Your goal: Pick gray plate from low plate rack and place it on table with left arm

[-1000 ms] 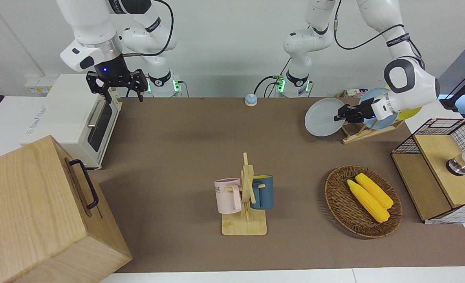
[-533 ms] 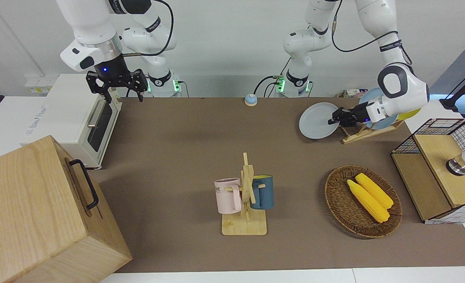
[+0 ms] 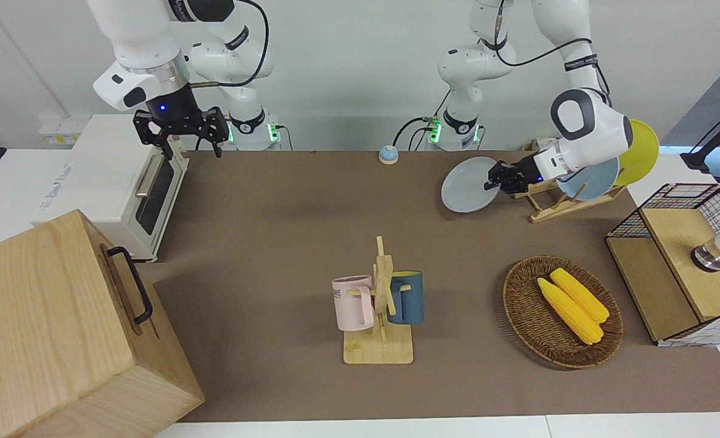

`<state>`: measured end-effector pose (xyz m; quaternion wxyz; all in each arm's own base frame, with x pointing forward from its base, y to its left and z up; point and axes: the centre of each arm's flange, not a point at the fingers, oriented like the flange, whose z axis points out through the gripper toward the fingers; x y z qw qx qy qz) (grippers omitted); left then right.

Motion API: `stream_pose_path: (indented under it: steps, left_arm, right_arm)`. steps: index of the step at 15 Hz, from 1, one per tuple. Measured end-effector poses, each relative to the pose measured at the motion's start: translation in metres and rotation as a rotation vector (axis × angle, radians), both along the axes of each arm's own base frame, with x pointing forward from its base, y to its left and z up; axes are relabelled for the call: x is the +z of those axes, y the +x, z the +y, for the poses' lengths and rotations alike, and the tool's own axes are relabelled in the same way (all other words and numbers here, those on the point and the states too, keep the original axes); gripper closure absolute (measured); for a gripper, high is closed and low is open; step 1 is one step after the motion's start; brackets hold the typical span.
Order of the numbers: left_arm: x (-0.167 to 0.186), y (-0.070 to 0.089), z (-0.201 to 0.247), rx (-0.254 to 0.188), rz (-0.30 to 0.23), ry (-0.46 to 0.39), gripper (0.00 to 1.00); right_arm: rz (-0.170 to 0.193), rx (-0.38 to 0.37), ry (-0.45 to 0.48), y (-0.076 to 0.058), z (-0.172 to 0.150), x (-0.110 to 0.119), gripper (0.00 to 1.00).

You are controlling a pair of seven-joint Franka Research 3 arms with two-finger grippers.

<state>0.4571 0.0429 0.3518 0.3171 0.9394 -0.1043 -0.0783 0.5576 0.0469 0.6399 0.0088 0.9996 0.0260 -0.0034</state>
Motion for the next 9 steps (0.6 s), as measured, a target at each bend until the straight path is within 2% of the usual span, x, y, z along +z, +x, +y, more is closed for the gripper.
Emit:
stream_pose_path:
  steps: [5, 9]
  left_arm:
    - [-0.006, -0.017, -0.015, 0.02, -0.064, 0.088, 0.91]
    - [-0.001, -0.021, -0.013, 0.029, -0.09, 0.141, 0.91]
  right_arm:
    - [0.0, 0.0, 0.0, 0.0, 0.0, 0.0, 0.01]
    - [0.0, 0.0, 0.0, 0.0, 0.0, 0.0, 0.01]
